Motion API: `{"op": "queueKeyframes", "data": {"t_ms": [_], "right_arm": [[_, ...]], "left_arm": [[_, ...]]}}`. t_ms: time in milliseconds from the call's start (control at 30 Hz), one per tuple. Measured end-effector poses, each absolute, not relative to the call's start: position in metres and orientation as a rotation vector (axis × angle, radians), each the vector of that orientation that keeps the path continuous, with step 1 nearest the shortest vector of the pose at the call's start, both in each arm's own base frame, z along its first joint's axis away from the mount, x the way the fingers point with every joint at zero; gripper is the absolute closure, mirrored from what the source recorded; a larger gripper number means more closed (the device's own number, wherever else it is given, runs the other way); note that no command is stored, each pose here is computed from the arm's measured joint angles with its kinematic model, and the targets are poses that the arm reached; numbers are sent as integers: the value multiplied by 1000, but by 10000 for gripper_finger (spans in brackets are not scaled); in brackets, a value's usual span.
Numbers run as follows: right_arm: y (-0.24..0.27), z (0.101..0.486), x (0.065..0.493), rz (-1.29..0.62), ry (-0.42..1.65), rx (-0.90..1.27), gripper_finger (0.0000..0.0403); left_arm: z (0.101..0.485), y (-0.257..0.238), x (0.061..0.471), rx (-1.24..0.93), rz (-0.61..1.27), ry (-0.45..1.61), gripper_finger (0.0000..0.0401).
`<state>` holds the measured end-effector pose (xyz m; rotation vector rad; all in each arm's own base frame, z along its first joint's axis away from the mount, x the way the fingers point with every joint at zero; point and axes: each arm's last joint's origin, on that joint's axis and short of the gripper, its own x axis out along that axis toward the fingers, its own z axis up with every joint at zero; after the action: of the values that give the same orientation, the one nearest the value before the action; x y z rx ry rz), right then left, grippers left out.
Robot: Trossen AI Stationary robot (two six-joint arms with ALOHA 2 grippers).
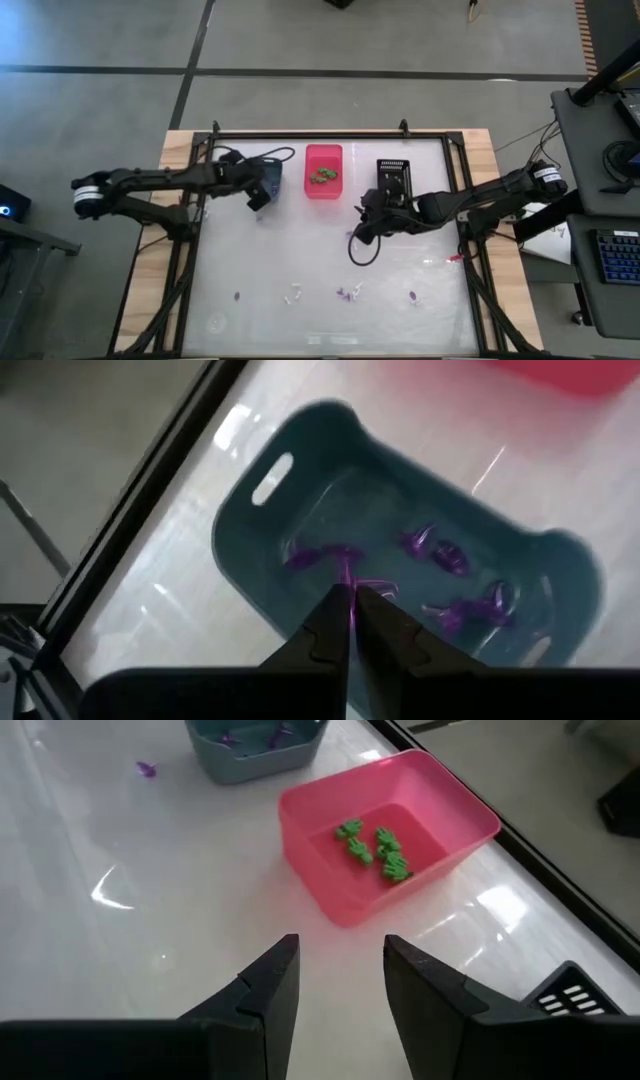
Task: Sort Halloween decoration
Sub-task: Put the purple witch hat toy into the blue bin
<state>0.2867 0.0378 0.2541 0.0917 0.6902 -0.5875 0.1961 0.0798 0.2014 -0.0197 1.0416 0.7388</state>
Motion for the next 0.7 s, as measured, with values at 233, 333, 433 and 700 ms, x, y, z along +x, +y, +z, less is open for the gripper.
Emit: {"op": "queueKeyframes", "data": {"t_ms": [233,333,433,700], "right_arm": [[37,255,288,-587,674,101,266],[38,256,289,-580,661,110,266],[38,257,290,-557,656,131,266],[45,262,301,-383,602,238,266]], "left_arm": [[191,82,201,-14,733,1093,366],[191,82,201,-15,734,1094,345],[194,80,200,-25,728,1077,329],[215,53,201,-91,682,891,320]]}}
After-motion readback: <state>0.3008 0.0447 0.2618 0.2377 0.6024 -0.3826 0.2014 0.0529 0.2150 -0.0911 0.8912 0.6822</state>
